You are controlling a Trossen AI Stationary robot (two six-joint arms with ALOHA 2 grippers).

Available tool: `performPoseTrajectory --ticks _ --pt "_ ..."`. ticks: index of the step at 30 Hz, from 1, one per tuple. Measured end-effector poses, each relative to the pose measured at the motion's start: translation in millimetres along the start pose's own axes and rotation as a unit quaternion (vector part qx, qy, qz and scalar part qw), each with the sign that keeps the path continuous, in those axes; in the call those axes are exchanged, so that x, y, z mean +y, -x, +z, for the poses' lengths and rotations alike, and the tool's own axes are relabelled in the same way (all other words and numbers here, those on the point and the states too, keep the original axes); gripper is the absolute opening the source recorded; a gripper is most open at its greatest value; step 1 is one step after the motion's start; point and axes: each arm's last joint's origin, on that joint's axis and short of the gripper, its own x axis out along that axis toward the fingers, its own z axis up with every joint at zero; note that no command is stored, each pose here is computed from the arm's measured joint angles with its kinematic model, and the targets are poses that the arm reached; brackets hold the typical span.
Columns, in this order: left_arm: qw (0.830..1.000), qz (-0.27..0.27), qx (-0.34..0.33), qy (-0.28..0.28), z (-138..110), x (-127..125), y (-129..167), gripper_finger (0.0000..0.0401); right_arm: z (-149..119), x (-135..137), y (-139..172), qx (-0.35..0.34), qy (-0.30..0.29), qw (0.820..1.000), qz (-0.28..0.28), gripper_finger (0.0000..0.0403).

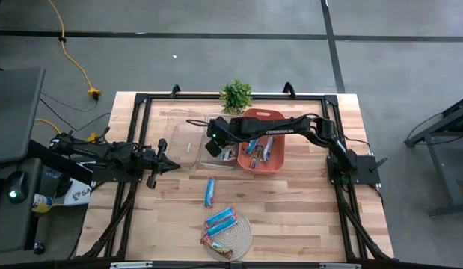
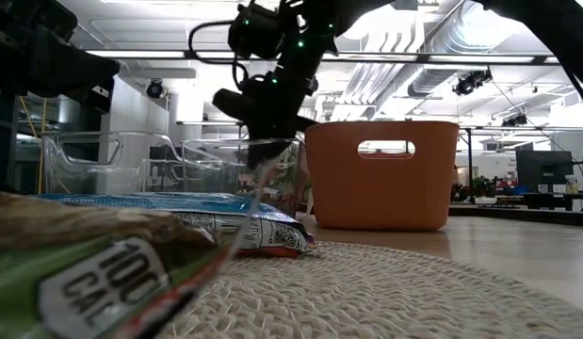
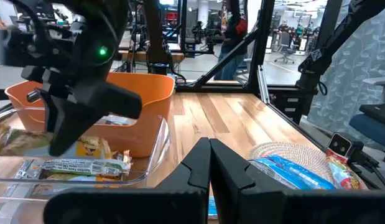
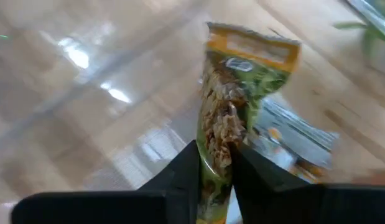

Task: Pick and place Granola Bars by type
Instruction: Put the yellow granola bar into the right transparent bin, then put the red granola bar into the left transparent bin

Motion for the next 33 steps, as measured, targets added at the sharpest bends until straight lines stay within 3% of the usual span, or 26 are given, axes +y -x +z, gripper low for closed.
performPoseTrajectory --ticks 9,17,23,33 --pt "1.0 0.0 0.0 0.0 0.0 0.0 0.0 0.0001 4.5 6.5 0.5 -0.005 0.014 0.998 0.06 0.0134" --pt "1.0 0.0 0.0 0.0 0.0 0.0 0.0 0.0001 19.0 14.5 12.2 -0.034 -0.007 0.994 0.105 0.0167" --pt "1.0 0.0 0.0 0.0 0.0 0.0 0.0 0.0001 38.8 22.7 35.5 -0.063 -0.031 0.989 0.131 0.0165" --pt "1.0 0.0 0.0 0.0 -0.1 0.0 0.0 0.0001 61.1 34.4 99.2 -0.073 0.035 0.986 0.143 0.0141"
